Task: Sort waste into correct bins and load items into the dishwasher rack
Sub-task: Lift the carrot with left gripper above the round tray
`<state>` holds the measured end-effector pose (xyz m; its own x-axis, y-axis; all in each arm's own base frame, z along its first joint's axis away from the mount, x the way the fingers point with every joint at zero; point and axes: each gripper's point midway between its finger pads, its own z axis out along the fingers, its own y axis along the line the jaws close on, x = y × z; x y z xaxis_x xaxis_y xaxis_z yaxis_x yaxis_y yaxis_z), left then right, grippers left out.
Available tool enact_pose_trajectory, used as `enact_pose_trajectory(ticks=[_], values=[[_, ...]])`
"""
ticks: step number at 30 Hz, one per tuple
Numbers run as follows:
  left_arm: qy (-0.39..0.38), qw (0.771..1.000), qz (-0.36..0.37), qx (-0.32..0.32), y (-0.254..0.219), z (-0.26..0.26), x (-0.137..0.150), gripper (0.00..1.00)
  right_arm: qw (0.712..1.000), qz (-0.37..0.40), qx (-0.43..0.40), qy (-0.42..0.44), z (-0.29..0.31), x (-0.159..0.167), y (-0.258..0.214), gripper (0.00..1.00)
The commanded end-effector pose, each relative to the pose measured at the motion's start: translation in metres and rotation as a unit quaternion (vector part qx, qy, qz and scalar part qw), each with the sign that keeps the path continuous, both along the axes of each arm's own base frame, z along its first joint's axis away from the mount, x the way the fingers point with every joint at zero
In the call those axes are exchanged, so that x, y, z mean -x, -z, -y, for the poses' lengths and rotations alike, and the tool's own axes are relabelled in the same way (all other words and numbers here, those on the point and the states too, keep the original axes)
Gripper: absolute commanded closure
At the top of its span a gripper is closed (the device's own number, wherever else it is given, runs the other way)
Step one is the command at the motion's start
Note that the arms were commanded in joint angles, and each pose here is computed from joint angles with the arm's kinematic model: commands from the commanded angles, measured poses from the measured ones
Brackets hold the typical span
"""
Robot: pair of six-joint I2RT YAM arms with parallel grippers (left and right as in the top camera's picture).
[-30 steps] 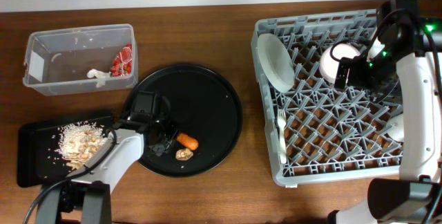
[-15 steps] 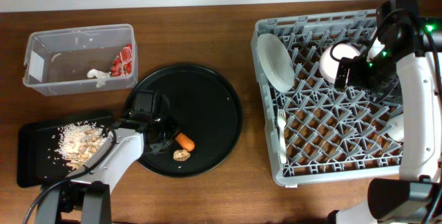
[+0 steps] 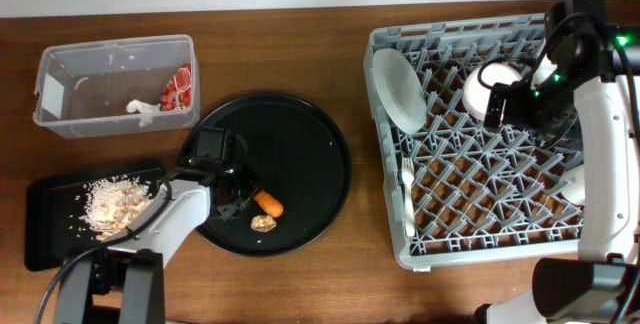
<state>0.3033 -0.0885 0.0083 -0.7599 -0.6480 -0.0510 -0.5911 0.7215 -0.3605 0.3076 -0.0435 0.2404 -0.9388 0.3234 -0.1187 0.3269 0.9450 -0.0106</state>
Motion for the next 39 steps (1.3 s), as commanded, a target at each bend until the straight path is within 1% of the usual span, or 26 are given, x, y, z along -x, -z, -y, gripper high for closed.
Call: enact_pose_trajectory(ticks=[1, 3, 7, 11, 13, 21, 22, 23, 27, 30, 32, 33, 38, 39], values=[[0.001, 1.0, -0.001, -0.018, 0.006, -0.005, -0.001, 0.54, 1.0, 0.006, -0.003, 0.004, 0.0, 0.001, -0.003, 0.01], [0.0, 1.0, -0.001, -0.024, 0.007, -0.007, -0.001, 0.56, 1.0, 0.005, -0.003, 0.004, 0.0, 0.001, -0.003, 0.01], [0.0, 1.0, 0.005, -0.021, 0.006, -0.006, -0.004, 0.63, 1.0, 0.004, -0.003, 0.004, 0.0, 0.002, -0.003, 0.01], [0.007, 1.0, 0.016, -0.013, 0.004, 0.0, -0.008, 0.65, 1.0, 0.004, -0.003, 0.004, 0.0, 0.002, -0.003, 0.01], [0.013, 1.0, 0.02, -0.012, 0.003, 0.005, -0.008, 0.7, 1.0, 0.004, -0.003, 0.004, 0.0, 0.002, -0.003, 0.01], [0.024, 0.999, 0.025, -0.027, 0.004, 0.01, -0.008, 0.71, 1.0, 0.004, -0.003, 0.004, 0.0, 0.002, -0.003, 0.01], [0.026, 0.999, 0.023, -0.027, 0.004, 0.011, -0.007, 0.72, 1.0, 0.004, -0.003, 0.004, 0.0, 0.002, -0.003, 0.01], [0.027, 0.999, 0.019, -0.028, 0.005, 0.011, -0.005, 0.76, 1.0, 0.004, -0.003, 0.004, 0.0, 0.002, -0.003, 0.01], [0.027, 0.999, 0.004, -0.031, 0.011, 0.01, 0.001, 0.83, 1.0, 0.004, -0.003, 0.005, 0.0, 0.002, -0.003, 0.02], [0.007, 0.999, -0.02, -0.03, 0.015, 0.008, 0.009, 0.86, 1.0, 0.004, -0.003, 0.006, 0.0, 0.002, -0.003, 0.01], [0.007, 0.999, -0.03, -0.033, 0.017, 0.007, 0.013, 0.88, 1.0, 0.004, -0.003, 0.006, 0.0, 0.002, -0.003, 0.01], [0.002, 0.999, -0.038, -0.037, 0.019, 0.005, 0.016, 0.9, 1.0, 0.004, -0.003, 0.005, 0.0, 0.002, -0.003, 0.01], [-0.003, 0.996, -0.062, -0.065, 0.015, -0.005, 0.022, 0.92, 1.0, 0.005, -0.009, 0.005, -0.002, 0.002, -0.003, 0.01], [-0.004, 0.996, -0.063, -0.068, 0.013, -0.005, 0.021, 0.98, 1.0, 0.005, -0.008, 0.005, -0.002, 0.002, -0.003, 0.01]])
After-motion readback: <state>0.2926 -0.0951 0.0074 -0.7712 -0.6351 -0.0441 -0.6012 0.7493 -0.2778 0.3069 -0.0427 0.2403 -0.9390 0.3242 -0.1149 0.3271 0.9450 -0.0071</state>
